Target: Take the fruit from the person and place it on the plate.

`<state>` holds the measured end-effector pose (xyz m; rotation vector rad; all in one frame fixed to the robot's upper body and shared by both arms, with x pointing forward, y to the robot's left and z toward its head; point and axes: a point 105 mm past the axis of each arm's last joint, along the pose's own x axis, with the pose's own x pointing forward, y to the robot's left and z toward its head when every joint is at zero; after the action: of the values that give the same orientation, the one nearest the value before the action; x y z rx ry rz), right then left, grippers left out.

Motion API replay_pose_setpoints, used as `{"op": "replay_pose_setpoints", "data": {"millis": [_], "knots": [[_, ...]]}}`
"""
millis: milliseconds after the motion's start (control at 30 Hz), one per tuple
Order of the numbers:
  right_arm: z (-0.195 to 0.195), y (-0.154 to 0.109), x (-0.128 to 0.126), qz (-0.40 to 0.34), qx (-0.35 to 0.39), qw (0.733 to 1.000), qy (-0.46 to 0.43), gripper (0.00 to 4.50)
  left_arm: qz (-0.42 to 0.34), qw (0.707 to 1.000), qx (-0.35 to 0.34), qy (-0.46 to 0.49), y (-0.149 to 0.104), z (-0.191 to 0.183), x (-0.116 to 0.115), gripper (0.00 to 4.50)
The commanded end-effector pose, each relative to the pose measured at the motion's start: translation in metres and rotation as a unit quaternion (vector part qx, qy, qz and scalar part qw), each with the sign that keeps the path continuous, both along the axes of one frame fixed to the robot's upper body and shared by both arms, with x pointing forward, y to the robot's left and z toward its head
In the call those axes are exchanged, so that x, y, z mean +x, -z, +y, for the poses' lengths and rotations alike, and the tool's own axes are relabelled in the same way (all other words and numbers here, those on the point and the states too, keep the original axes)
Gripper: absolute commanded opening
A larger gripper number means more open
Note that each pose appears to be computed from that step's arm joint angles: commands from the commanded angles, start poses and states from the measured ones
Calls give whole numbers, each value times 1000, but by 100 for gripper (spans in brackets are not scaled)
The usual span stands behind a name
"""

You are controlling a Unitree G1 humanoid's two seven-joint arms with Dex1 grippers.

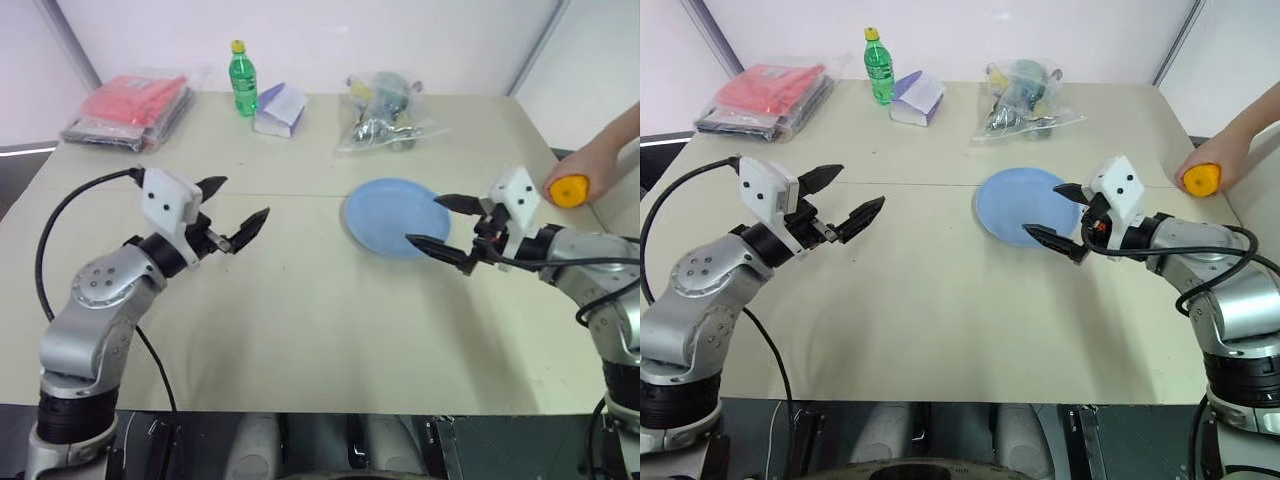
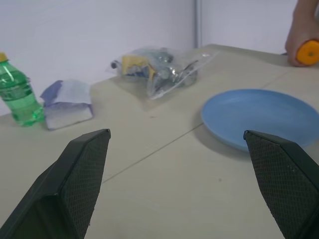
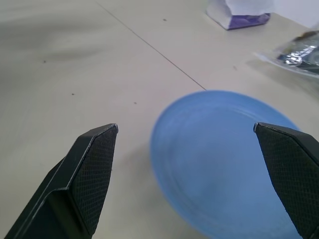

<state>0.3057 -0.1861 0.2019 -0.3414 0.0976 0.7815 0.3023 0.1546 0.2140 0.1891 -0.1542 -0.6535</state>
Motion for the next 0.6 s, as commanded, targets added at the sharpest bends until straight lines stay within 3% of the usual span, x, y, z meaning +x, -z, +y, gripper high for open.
{"op": "replay_pose_setpoints", "data": {"millis": [33, 600], "knots": [[-8, -13, -5, -24, -6, 1000, 10, 450, -13, 1000, 0, 8, -9, 1, -2, 449], [-9, -11, -11, -16, -9, 1000, 14, 450, -10, 1000, 0, 6, -7, 0, 2, 449]]}}
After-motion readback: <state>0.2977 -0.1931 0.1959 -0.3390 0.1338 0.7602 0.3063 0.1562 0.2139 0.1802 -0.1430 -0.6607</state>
